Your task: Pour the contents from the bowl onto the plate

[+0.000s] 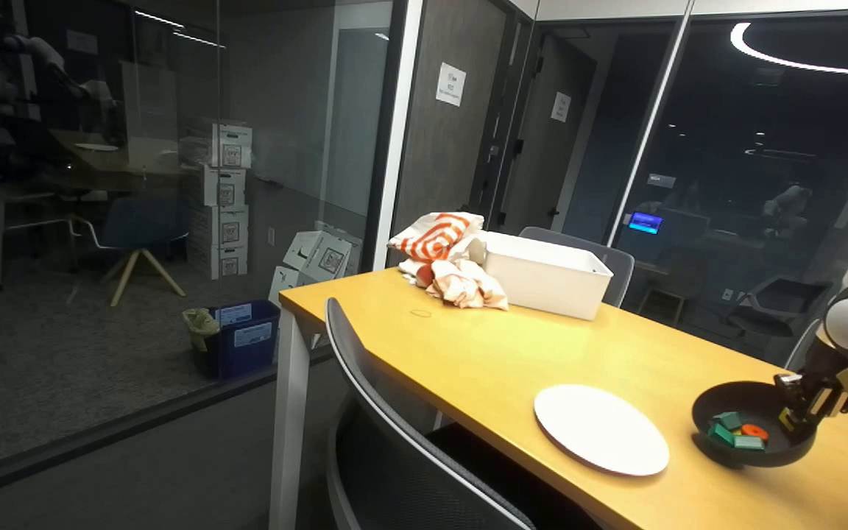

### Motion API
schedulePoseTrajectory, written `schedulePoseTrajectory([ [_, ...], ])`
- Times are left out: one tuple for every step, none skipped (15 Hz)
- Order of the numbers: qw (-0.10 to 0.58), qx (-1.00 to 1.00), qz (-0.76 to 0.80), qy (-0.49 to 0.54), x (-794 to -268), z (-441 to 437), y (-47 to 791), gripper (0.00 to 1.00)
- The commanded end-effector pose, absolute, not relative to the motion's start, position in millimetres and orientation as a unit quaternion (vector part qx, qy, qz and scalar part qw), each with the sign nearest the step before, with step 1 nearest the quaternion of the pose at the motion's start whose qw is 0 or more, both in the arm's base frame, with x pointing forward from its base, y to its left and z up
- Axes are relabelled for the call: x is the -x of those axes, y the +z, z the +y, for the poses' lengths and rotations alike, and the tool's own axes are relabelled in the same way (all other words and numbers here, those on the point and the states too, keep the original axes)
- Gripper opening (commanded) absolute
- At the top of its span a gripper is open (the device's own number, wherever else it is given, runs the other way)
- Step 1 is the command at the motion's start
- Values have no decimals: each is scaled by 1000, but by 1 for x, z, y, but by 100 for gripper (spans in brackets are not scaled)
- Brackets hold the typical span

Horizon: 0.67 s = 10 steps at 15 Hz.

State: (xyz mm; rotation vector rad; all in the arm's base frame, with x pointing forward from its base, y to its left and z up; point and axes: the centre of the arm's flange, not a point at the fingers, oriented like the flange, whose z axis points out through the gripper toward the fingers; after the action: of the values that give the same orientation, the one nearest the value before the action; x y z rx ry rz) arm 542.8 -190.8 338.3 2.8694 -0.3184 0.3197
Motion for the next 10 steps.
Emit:
schedulePoseTrajectory([
  [164, -972, -104, 129, -531, -160, 361, 11],
  [173, -971, -100, 134, -530, -153, 365, 11],
  [182, -969, -95, 138, -529, -145, 369, 11],
  [192, -967, -87, 142, -528, -137, 374, 11],
  [198, -966, -80, 147, -528, -129, 379, 11],
  [202, -965, -73, 151, -526, -120, 384, 11],
  [199, -966, -65, 153, -526, -112, 390, 11],
  [198, -966, -59, 153, -526, -104, 396, 11],
  [195, -968, -52, 149, -526, -94, 403, 11],
  [195, -969, -42, 143, -526, -81, 411, 11],
])
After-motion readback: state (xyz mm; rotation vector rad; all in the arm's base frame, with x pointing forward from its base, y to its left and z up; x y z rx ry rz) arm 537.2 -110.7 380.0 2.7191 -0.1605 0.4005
